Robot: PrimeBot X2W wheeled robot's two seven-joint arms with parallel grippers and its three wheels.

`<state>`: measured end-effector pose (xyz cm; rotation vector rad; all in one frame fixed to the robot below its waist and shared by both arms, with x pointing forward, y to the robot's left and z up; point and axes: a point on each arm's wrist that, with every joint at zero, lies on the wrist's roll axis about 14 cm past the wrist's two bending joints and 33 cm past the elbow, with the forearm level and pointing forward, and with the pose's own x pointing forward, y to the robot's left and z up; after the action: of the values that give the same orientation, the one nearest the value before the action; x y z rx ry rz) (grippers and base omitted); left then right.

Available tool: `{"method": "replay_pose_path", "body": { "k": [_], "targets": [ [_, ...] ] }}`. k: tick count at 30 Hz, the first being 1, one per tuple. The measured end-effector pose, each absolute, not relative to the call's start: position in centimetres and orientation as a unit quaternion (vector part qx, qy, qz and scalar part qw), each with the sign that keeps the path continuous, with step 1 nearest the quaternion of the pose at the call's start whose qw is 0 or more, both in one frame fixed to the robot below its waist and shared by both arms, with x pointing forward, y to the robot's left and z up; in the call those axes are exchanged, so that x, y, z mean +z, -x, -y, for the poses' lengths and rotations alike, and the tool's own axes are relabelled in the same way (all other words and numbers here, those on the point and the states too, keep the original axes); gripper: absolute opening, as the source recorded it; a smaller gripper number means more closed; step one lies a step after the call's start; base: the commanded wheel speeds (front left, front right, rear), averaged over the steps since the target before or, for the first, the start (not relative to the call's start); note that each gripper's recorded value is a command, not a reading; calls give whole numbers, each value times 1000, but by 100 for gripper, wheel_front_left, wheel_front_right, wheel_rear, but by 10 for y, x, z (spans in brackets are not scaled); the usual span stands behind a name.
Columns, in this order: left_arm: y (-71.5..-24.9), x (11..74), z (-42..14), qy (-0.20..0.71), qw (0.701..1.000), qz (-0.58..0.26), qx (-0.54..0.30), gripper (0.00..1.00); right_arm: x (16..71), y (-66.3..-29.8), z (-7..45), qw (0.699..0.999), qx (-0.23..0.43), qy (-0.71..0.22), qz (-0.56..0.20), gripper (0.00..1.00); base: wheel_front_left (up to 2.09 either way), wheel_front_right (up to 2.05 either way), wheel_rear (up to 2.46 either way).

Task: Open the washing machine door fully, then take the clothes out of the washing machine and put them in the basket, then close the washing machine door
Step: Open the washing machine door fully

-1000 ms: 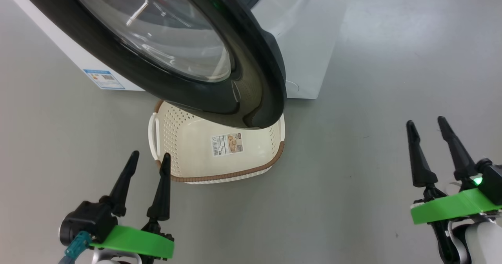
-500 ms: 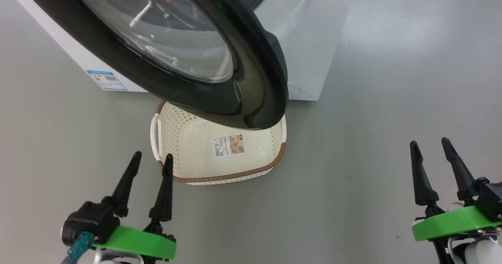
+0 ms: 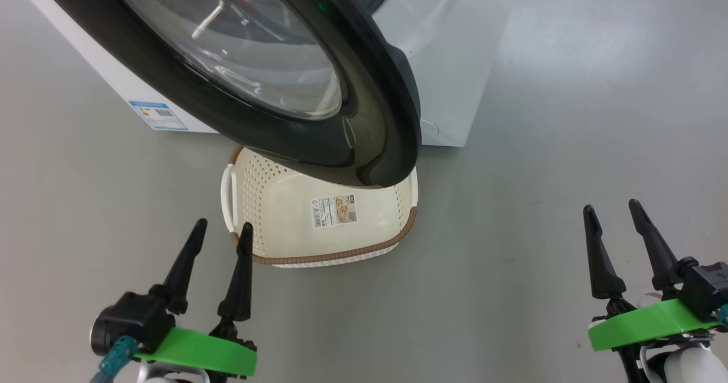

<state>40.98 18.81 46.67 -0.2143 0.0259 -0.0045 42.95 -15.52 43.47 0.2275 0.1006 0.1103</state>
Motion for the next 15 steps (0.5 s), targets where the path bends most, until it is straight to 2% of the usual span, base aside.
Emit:
{"method": "replay_pose_path", "body": {
  "k": [2, 3, 4, 5, 6, 15],
  "targets": [
    [-410, 469, -188, 107, 994, -10, -3, 100, 437, -430, 151, 989, 58, -124, -47, 100, 0, 0, 0],
    [-410, 470, -188, 107, 994, -9, -3, 100, 438, -431, 148, 988, 62, -130, -45, 84, 0, 0, 0],
    [-410, 471, -187, 107, 994, -7, -4, 100, 440, -431, 144, 987, 67, -138, -44, 44, 0, 0, 0],
    [-410, 471, -187, 106, 994, -6, -5, 100, 442, -432, 140, 986, 71, -145, -41, 16, 0, 0, 0],
    [-409, 472, -187, 106, 994, -5, -6, 100, 445, -434, 135, 985, 79, -151, -38, 0, 0, 0, 0],
    [-403, 472, -183, 109, 994, -7, -9, 100, 484, -461, 92, 964, 138, -228, 8, 0, 0, 0, 0]
  ]
}}
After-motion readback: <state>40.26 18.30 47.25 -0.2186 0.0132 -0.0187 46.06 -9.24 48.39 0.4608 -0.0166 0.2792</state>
